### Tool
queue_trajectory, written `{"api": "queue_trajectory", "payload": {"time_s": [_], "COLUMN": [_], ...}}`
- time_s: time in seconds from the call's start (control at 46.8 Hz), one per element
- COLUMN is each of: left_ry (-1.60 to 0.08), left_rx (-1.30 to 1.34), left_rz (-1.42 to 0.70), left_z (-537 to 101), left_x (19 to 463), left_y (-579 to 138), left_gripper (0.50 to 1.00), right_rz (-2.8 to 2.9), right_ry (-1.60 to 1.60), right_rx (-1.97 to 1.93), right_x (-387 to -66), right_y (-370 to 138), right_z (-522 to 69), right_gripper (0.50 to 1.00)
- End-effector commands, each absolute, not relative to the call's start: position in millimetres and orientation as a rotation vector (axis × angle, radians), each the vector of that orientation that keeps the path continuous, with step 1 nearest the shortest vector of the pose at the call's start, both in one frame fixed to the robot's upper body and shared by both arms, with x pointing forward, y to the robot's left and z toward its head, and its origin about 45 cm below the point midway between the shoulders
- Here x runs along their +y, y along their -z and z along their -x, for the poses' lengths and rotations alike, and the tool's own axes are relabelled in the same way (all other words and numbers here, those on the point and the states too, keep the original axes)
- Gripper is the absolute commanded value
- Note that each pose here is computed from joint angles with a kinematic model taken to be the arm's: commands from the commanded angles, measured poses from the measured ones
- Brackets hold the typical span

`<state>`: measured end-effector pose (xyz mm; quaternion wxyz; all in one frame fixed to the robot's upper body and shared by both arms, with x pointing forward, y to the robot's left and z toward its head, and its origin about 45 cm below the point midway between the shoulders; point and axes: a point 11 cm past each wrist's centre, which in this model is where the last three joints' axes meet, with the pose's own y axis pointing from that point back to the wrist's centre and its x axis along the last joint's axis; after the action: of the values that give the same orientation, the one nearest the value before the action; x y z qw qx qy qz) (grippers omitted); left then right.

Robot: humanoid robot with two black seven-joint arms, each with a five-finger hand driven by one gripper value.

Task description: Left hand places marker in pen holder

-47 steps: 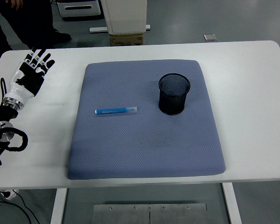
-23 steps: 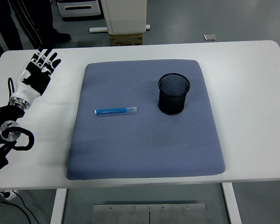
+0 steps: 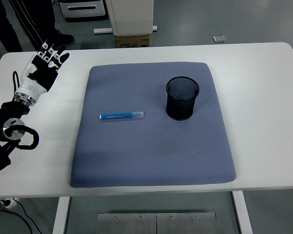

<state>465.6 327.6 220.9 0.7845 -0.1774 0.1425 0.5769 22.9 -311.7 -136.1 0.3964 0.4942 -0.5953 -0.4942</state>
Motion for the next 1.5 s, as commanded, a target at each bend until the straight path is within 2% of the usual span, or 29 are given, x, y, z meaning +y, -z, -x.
{"api": "queue_trajectory", "payload": {"time_s": [0.0,0.15,0.427,0.62,0.962,1.218,1.474], "left_ry": [-1.178,-1.04,-0.875,-0.686,-0.496,-0.438,-0.438], "left_rx": [0.271,0.223,0.091,-0.026,-0.267,-0.411,-0.418], "left_rz": [0.308,0.19,-0.027,-0.254,-0.52,-0.678,-0.806], "left_z": [-469,-470,-469,-459,-461,-471,-472], "left_x": [312,276,240,210,198,197,217], "left_y": [-230,-238,-253,-257,-270,-281,-270], "left_gripper": [1.0,1.0,1.0,1.0,1.0,1.0,1.0], "right_rz": [-1.252,-1.252,-1.252,-1.25,-1.252,-1.252,-1.253], "right_ry": [1.251,1.251,1.252,1.25,1.251,1.252,1.253], "right_rx": [-1.509,-1.509,-1.509,-1.51,-1.509,-1.509,-1.509], "right_x": [-312,-312,-312,-312,-312,-312,-312], "right_y": [136,136,136,136,136,136,136], "right_z": [-23,-23,-23,-23,-23,-23,-23], "right_gripper": [1.0,1.0,1.0,1.0,1.0,1.0,1.0]}}
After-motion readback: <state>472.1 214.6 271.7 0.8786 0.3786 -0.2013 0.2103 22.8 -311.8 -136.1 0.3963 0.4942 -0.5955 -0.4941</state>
